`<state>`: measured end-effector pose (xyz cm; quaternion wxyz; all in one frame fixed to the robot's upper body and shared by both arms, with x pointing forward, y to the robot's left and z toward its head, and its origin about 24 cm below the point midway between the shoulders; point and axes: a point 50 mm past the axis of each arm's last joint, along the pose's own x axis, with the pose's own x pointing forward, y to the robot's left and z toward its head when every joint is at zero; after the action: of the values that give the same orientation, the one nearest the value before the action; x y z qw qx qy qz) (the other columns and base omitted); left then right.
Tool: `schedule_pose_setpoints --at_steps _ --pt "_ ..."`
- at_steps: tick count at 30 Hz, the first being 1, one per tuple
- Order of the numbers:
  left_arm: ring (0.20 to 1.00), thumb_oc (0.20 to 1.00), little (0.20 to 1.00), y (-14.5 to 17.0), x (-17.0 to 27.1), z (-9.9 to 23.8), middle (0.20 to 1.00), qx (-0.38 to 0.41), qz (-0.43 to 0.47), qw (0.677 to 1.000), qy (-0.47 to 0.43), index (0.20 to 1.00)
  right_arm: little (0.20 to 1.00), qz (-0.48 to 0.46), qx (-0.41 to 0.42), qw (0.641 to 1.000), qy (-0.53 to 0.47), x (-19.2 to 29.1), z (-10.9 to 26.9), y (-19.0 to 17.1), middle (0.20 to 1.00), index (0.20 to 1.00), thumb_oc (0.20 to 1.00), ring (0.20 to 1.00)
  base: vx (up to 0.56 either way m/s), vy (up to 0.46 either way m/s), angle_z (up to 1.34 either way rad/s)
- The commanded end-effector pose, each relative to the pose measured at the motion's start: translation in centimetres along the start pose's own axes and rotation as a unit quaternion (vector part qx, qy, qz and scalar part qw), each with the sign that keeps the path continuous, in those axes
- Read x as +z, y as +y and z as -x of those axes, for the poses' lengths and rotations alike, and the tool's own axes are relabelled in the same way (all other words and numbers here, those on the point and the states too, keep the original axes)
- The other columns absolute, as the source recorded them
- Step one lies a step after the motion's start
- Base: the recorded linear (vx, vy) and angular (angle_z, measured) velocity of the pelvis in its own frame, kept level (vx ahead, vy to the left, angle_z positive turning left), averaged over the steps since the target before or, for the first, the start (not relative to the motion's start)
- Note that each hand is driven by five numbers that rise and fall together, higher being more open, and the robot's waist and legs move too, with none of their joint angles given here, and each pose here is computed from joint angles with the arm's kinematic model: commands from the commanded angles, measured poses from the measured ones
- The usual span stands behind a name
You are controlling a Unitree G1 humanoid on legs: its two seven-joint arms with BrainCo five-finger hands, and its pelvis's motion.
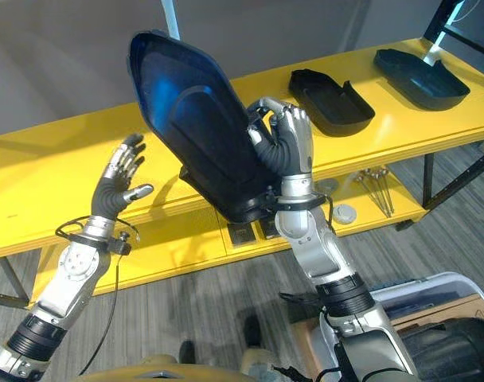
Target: Move parts from the plastic box to the shelf.
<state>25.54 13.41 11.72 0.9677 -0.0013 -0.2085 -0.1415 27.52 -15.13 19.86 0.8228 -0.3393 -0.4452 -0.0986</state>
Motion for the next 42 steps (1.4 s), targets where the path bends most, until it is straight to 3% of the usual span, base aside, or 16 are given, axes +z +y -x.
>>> schedule_pose_setpoints --at_steps 1,14,15,16,37,42 --pt "1.0 1.0 1.0 0.0 0.1 -0.2 1.0 -0.016 0.057 0.998 0.0 1.0 0.2 -0.037 -0.041 0.998 -0.038 1.6 -1.8 -0.6 0.2 0.2 0.2 0.2 0.05 0.007 0.03" --pt "1.0 1.0 1.0 -3.3 -2.3 -2.9 1.0 -0.014 0.183 0.982 0.048 1.0 0.2 -0.218 0.008 0.974 -0.059 5.7 -1.5 2.0 0.2 0.2 0.2 0.2 0.02 0.019 -0.07" --pt "0.485 0.485 0.485 -3.8 -2.3 -3.1 0.485 -0.017 0.196 0.979 0.047 0.485 0.2 -0.22 0.008 0.974 -0.062 5.9 -1.5 2.0 0.2 0.2 0.2 0.2 -0.01 0.031 -0.11" --pt "0.2 0.2 0.2 -3.8 -2.1 -3.6 0.2 -0.012 0.201 0.979 0.039 0.2 0.2 -0.248 0.012 0.967 -0.061 6.2 -1.5 2.3 0.2 0.2 0.2 0.2 0.0 0.016 -0.14" --pt "0.2 0.2 0.2 -1.2 -0.4 -4.2 0.2 -0.033 0.057 0.998 -0.01 0.2 0.2 -0.287 0.05 0.953 -0.086 6.9 -1.2 2.0 0.2 0.2 0.2 0.2 0.0 0.004 -0.06" --pt "0.2 0.2 0.2 0.9 -0.6 -3.0 0.2 0.009 -0.068 0.998 -0.007 0.2 0.2 -0.261 0.064 0.96 -0.073 6.0 -0.6 2.0 0.2 0.2 0.2 0.2 0.0 0.0 0.0"
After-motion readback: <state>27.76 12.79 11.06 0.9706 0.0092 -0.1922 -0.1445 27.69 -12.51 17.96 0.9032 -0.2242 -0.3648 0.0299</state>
